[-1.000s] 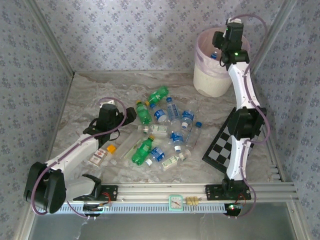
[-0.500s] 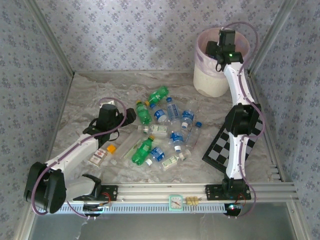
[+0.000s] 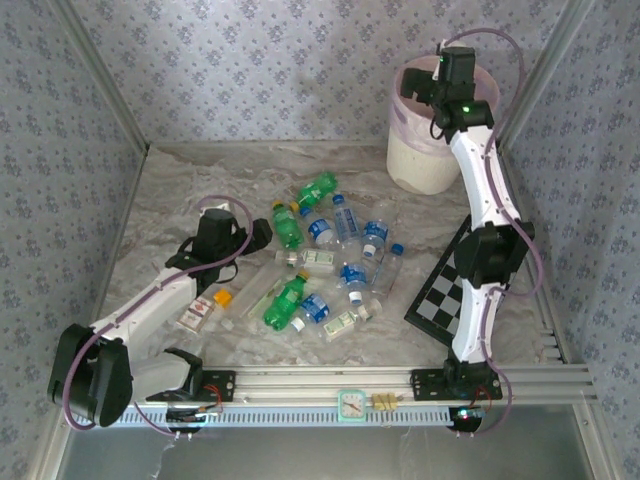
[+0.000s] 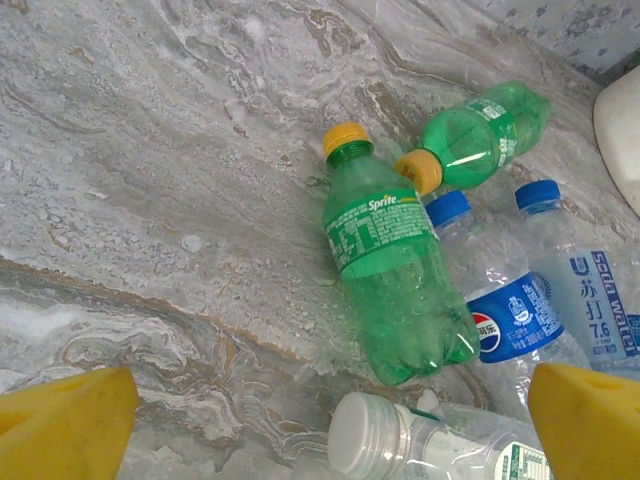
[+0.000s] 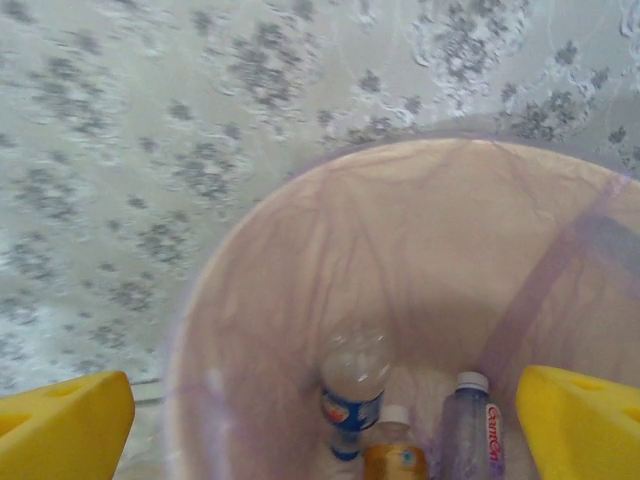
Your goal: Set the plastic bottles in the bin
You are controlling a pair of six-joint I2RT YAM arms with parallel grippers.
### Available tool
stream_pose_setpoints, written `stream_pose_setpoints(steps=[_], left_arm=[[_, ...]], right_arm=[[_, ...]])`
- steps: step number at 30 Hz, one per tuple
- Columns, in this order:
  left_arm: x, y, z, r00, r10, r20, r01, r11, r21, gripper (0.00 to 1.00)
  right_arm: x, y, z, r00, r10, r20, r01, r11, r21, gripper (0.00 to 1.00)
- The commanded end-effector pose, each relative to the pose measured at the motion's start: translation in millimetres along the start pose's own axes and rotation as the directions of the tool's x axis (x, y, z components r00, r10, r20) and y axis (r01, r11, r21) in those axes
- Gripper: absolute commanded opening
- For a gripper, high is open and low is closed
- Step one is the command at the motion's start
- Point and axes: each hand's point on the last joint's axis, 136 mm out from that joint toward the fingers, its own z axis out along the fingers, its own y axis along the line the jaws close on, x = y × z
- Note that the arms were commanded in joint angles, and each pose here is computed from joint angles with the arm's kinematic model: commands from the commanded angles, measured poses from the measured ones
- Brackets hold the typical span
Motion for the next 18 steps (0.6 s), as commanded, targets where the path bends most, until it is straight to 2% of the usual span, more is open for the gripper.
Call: stream_pose_setpoints(steps=[1, 7, 12, 18], left_arm=[[2.7, -1.4, -6.8, 0.999, 0.029, -0.035, -0.029, 1.000, 0.006, 1.00], [18.6, 3.9, -16.9, 0.992, 0.065, -0.108, -0.066, 0.998, 0.000, 1.00], [39.0, 6.2, -25.5, 0.975, 0.092, -0.202, -0.092, 0.996, 0.007, 0.99], [73.5, 6.8, -35.9, 0.936, 0.140, -0.323, -0.145, 0.989, 0.008, 0.98]], right_arm=[[-16.3, 24.5, -36.9, 0.998, -0.021, 0.059, 0.024, 0.998, -0.058, 1.00], [24.7, 68.5, -70.2, 0.999, -0.041, 0.036, 0.046, 0.987, -0.155, 1.00], [76.1, 102.5, -92.3, 1.000, -0.013, -0.027, 0.005, 0.967, -0.253, 1.00], [141.6, 116.3, -110.8, 0.993, 0.025, -0.117, -0.056, 0.962, -0.267, 1.00]])
